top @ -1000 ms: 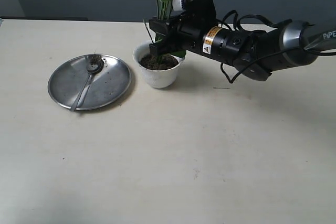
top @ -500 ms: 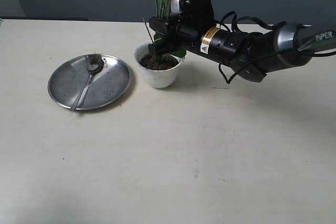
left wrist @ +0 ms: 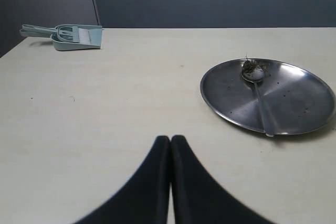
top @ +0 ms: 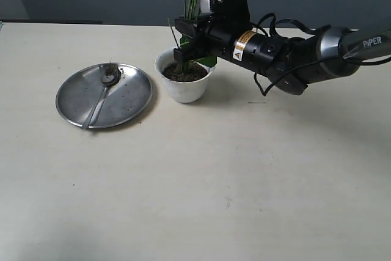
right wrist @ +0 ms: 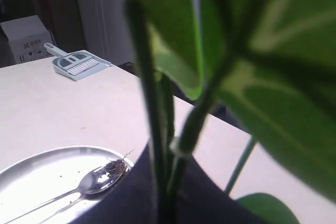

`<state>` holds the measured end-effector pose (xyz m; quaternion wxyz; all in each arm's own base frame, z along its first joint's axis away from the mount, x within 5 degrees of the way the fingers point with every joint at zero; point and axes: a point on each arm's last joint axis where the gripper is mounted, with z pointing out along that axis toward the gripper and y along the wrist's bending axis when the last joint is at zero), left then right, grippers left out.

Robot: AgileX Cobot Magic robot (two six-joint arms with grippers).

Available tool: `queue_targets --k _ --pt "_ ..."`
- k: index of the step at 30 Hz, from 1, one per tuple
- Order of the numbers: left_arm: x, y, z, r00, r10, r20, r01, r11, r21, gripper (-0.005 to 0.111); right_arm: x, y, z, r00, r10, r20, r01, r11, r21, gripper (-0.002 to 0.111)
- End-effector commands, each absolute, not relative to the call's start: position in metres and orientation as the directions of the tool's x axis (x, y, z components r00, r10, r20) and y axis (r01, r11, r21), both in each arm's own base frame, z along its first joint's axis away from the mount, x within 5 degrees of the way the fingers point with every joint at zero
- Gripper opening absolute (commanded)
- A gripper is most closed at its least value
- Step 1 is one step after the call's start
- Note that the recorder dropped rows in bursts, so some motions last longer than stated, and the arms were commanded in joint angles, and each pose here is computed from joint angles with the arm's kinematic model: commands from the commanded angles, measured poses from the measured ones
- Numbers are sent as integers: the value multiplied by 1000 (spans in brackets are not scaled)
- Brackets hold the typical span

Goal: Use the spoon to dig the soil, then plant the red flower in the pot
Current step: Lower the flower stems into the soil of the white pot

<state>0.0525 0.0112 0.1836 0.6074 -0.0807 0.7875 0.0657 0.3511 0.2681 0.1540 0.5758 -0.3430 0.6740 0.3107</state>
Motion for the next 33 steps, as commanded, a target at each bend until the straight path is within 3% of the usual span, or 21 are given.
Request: queue_targets --k 1,33 --pt "53 11 183 -240 -45 -970 -202 979 5 0 349 261 114 -233 -281 -931 -807 590 24 -1" --pt "53 11 183 -241 -43 -970 -202 979 7 0 346 259 109 -265 -337 -903 -815 579 23 -1"
